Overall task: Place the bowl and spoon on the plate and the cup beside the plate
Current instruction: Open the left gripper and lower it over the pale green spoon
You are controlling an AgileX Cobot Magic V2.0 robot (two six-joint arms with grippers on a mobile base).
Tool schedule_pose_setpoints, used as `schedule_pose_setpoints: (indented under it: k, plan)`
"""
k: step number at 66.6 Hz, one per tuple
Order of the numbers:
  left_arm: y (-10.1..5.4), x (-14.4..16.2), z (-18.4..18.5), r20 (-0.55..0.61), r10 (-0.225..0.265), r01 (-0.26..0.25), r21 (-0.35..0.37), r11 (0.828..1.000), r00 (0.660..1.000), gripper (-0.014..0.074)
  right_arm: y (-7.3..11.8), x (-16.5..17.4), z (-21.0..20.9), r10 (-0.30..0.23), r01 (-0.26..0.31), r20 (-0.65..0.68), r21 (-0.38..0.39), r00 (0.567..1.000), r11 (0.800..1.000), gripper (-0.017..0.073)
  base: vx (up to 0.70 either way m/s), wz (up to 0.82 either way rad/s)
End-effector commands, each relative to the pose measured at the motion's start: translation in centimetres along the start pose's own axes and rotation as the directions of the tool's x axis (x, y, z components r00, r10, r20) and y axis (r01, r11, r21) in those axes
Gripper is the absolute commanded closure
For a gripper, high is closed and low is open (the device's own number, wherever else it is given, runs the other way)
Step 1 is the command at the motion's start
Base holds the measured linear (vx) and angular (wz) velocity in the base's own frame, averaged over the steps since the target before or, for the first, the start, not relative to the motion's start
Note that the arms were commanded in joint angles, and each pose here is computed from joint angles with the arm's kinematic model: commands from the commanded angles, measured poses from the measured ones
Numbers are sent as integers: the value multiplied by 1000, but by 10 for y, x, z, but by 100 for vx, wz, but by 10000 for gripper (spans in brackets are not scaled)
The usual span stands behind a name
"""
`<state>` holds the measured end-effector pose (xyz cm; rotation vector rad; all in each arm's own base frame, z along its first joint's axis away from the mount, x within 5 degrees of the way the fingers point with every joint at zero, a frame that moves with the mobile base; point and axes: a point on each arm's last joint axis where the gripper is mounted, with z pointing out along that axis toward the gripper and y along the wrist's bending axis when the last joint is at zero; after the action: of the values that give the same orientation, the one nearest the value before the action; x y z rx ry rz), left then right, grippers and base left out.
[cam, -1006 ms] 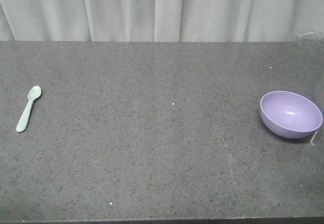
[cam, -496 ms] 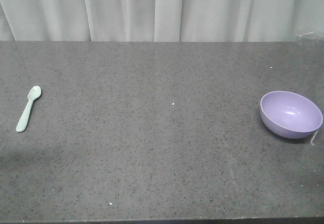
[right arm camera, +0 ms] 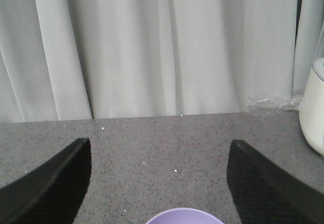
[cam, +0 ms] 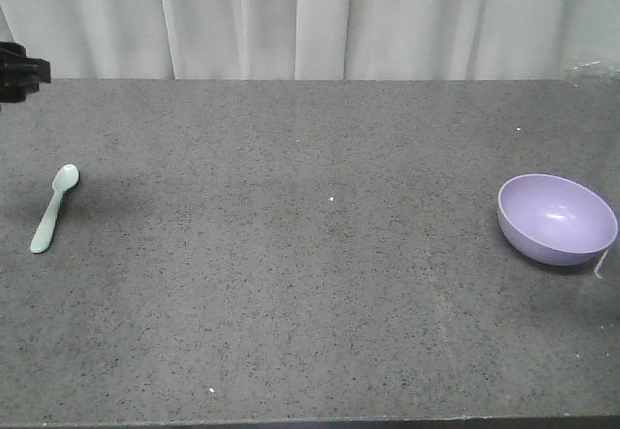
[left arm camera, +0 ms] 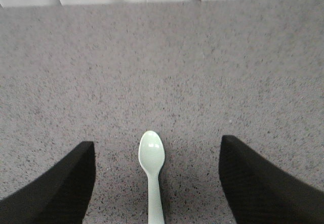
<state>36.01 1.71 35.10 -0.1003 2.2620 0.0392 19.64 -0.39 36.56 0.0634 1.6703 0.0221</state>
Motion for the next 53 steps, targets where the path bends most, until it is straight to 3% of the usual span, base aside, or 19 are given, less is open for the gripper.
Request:
schedule_pose_setpoints:
  k: [1, 19, 53]
  plan:
    - [-4, -10, 4, 50, 5, -6, 15, 1000, 999, 91, 2, -17, 0, -13, 14, 92, -14, 996, 1000, 11, 0, 0]
    - [-5, 7, 51, -45, 19, -19, 6, 1000, 999, 91, 2, -14, 3, -15, 16, 79, -14, 997, 1000, 11, 0, 0]
    - [-4, 31, 97, -159, 40, -41, -5, 999, 986, 91, 2, -13, 3, -19, 20, 64, -10, 998, 1000, 11, 0, 0]
